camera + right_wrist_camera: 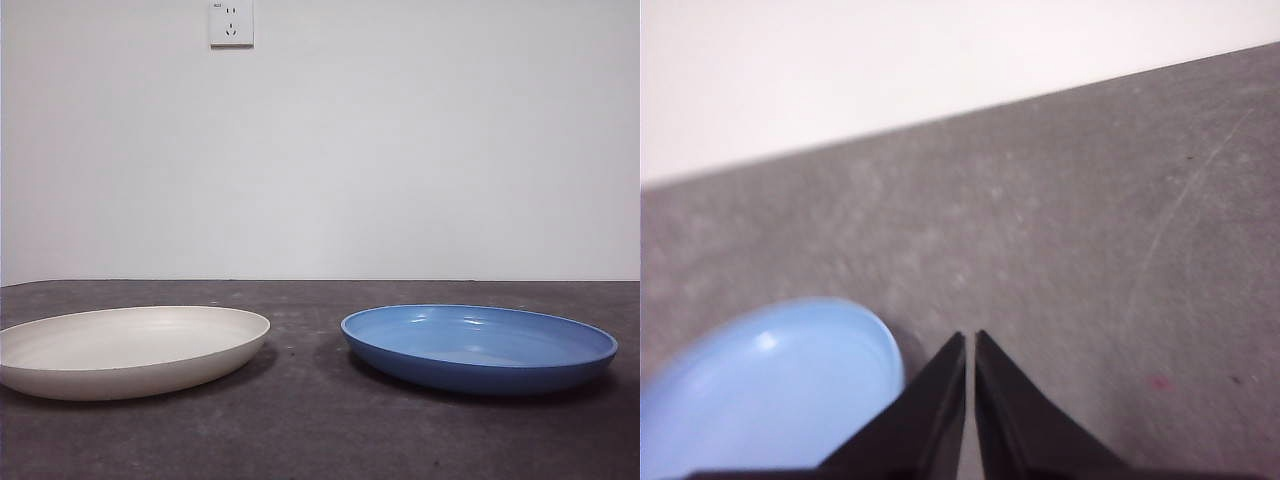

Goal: Pick up the white plate, put it on the blue plate, put it on desk

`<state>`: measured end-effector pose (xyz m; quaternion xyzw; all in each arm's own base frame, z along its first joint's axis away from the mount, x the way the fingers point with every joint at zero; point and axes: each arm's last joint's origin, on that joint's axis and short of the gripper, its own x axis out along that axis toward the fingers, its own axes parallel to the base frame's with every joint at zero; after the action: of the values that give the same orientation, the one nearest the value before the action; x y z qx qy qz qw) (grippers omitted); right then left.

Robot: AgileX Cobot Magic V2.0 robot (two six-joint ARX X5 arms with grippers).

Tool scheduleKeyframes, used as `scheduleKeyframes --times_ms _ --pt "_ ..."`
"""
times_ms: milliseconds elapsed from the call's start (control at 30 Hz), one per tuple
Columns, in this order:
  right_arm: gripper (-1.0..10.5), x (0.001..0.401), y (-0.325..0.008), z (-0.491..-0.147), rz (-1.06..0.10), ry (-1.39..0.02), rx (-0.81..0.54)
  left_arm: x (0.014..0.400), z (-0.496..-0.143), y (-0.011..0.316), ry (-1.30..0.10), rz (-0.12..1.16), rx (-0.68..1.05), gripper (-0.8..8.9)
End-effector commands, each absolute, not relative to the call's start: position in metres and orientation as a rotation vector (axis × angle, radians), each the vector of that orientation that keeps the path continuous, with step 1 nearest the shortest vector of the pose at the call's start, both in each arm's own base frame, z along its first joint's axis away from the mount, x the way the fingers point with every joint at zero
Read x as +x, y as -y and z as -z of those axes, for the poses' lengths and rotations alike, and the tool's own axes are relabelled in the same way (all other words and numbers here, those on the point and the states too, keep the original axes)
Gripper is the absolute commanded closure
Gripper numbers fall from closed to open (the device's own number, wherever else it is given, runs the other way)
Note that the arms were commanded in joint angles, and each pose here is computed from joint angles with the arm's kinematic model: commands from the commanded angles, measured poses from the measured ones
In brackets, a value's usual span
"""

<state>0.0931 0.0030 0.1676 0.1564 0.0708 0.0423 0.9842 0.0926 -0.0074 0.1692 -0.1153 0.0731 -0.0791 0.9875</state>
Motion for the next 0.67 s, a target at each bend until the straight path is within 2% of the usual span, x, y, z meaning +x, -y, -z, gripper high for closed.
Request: scheduleKeyframes --times_ms 33,233,367,667 --pt "9.4 0.090 -0.004 -0.187 -0.093 -0.121 0.441 0.089 -0.195 0.009 -0.079 0.188 -0.286 7.97" --pt "9.4 0.082 -0.007 -0.230 -0.154 -0.151 0.468 0.086 -0.240 0.011 -0.050 0.209 -0.323 7.97" --pt "9.4 0.078 -0.010 -0.258 -0.208 -0.231 0.462 0.082 -0.278 0.012 -0.096 0.246 -0.310 7.97" --pt "9.4 0.075 -0.018 -0.312 -0.451 -0.420 0.401 0.071 -0.351 0.018 -0.151 0.410 -0.298 7.97"
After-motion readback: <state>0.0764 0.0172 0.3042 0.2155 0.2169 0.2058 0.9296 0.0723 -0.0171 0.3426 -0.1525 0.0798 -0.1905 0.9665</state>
